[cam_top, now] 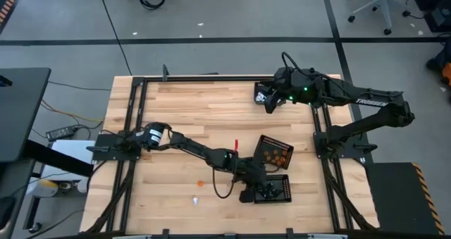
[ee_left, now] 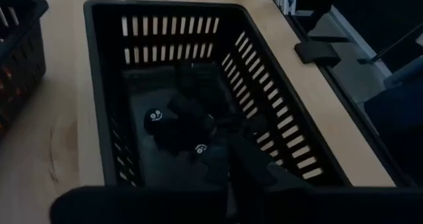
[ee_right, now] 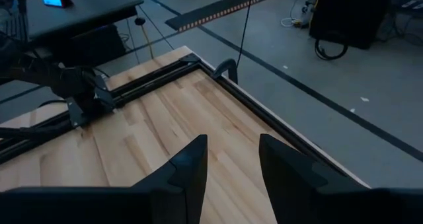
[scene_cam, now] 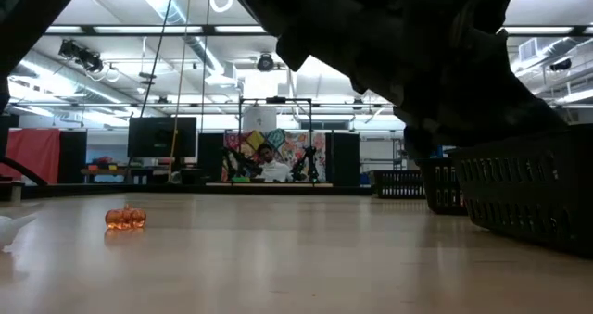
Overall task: Sort Halloween decoration
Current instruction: Put the black skeleton toy into the bottom black bin, then put the orange pumpkin toy into the center black bin
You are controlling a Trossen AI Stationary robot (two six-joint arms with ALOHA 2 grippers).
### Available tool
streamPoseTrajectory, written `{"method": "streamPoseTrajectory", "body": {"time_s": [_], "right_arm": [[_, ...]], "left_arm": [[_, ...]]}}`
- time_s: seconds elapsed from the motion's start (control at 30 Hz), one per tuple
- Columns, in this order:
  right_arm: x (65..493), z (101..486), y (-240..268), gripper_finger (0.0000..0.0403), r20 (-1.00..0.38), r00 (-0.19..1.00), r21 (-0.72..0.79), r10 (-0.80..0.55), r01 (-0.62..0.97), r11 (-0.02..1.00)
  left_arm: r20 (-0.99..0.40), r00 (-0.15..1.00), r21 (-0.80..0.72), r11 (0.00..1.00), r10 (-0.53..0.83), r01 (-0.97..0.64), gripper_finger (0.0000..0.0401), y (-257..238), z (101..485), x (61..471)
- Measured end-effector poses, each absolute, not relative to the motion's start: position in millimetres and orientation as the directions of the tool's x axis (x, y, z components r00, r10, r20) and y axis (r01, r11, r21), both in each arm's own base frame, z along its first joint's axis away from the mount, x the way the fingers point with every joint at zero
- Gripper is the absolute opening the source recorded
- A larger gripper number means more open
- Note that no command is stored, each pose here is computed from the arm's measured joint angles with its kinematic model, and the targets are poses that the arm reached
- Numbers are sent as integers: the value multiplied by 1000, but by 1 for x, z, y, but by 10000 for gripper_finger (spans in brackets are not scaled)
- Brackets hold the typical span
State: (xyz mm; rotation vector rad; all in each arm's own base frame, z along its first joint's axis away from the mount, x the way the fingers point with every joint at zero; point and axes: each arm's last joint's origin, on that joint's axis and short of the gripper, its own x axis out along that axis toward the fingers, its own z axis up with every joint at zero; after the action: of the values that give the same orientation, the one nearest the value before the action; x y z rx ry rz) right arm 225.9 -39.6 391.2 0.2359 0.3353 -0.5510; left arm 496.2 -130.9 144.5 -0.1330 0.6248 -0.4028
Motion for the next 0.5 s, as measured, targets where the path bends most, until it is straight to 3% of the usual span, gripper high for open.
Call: {"method": "streamPoseTrajectory", "body": {"time_s": [0.23,0.5], "right_arm": [[226,391,-40,142,-372,800,132,-470,547,827],[226,391,-39,142,-372,801,146,-468,549,823]], "left_arm": [[-539,738,-245,914,-405,323,56,-131,145,496],[-538,739,-257,914,-406,315,142,-131,150,495]]}}
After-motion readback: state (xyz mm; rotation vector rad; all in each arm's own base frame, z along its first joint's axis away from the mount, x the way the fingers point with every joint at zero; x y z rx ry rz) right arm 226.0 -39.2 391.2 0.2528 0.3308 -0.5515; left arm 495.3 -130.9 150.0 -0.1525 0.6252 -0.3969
